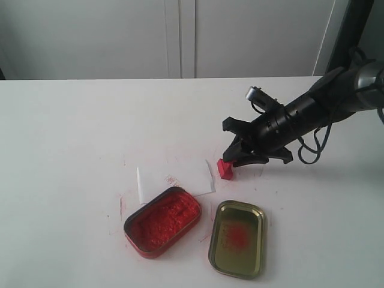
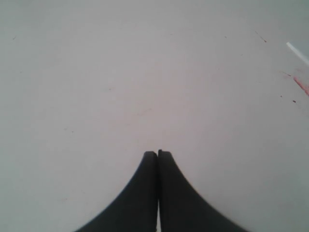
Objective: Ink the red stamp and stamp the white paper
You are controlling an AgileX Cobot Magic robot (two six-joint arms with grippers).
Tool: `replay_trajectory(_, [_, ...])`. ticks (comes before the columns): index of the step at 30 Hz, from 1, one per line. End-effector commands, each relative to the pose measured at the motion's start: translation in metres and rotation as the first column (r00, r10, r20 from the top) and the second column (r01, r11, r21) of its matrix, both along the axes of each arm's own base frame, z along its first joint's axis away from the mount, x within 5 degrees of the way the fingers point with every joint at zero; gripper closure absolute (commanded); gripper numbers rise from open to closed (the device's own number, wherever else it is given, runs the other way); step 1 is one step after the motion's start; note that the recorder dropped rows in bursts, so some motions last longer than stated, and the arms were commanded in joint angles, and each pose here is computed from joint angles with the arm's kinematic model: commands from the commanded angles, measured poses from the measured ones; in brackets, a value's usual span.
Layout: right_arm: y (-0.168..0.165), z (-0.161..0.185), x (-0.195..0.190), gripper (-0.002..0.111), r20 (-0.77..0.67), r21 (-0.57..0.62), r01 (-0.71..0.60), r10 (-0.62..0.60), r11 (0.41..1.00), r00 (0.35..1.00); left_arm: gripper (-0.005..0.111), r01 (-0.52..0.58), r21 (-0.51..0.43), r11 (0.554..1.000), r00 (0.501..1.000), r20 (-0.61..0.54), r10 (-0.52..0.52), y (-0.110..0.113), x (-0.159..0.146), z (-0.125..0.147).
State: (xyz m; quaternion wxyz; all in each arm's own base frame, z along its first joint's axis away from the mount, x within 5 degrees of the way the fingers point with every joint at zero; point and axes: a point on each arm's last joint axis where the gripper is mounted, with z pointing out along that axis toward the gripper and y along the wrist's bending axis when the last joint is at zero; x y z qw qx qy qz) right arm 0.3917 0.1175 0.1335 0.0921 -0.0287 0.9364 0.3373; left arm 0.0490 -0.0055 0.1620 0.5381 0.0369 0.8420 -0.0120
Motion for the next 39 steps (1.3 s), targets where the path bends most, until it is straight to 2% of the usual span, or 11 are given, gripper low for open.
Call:
replay_trajectory(1, [-0.006, -0.004, 0.002, 0.078, -0.008, -0.046, 0.037, -0.037, 0.998, 0.999, 0.107, -0.004, -0.013, 1.0, 1.0, 0.0, 0.004, 0.0, 0.0, -0.002])
replay_trajectory(8, [-0.011, 0.003, 0.005, 0.074, 0.042, -0.088, 0.076, -0.072, 0.993, 0.996, 0.107, -0.004, -0.013, 1.0, 1.0, 0.0, 0.004, 0.0, 0.0, -0.002])
replay_trajectory(12, [-0.019, 0.022, 0.007, 0.074, 0.127, -0.165, 0.118, -0.098, 0.979, 0.987, 0.107, -0.004, -0.013, 1.0, 1.0, 0.0, 0.004, 0.0, 0.0, -0.002])
replay_trajectory(17, [-0.024, 0.042, 0.003, 0.074, 0.184, -0.225, 0.107, -0.066, 0.968, 0.981, 0.107, -0.004, -0.013, 1.0, 1.0, 0.0, 0.004, 0.0, 0.0, -0.002])
replay_trajectory(19, [-0.025, 0.049, 0.0, 0.079, 0.187, -0.238, 0.083, -0.039, 0.968, 0.982, 0.107, -0.004, -0.013, 1.0, 1.0, 0.0, 0.004, 0.0, 0.0, -0.002])
replay_trajectory(22, [-0.027, 0.054, -0.006, 0.106, 0.153, -0.276, 0.059, -0.017, 0.959, 0.988, 0.107, -0.004, -0.013, 1.0, 1.0, 0.0, 0.004, 0.0, 0.0, -0.002])
replay_trajectory(23, [-0.029, 0.055, -0.008, 0.108, 0.143, -0.293, 0.053, -0.011, 0.955, 0.99, 0.107, -0.004, -0.013, 1.0, 1.0, 0.0, 0.004, 0.0, 0.0, -0.002])
replay_trajectory(28, [-0.035, 0.067, -0.018, 0.108, 0.114, -0.369, 0.004, 0.041, 0.93, 0.993, 0.107, -0.004, -0.013, 1.0, 1.0, 0.0, 0.004, 0.0, 0.0, -0.002])
replay_trajectory(34, [-0.056, 0.066, -0.041, 0.108, 0.061, -0.541, 0.004, 0.035, 0.841, 0.998, 0.107, -0.004, -0.013, 1.0, 1.0, 0.0, 0.004, 0.0, 0.0, -0.002])
replay_trajectory(39, [-0.062, 0.067, -0.057, 0.108, 0.069, -0.544, 0.021, 0.02, 0.839, 0.997, 0.107, -0.004, -0.013, 1.0, 1.0, 0.0, 0.004, 0.0, 0.0, -0.002])
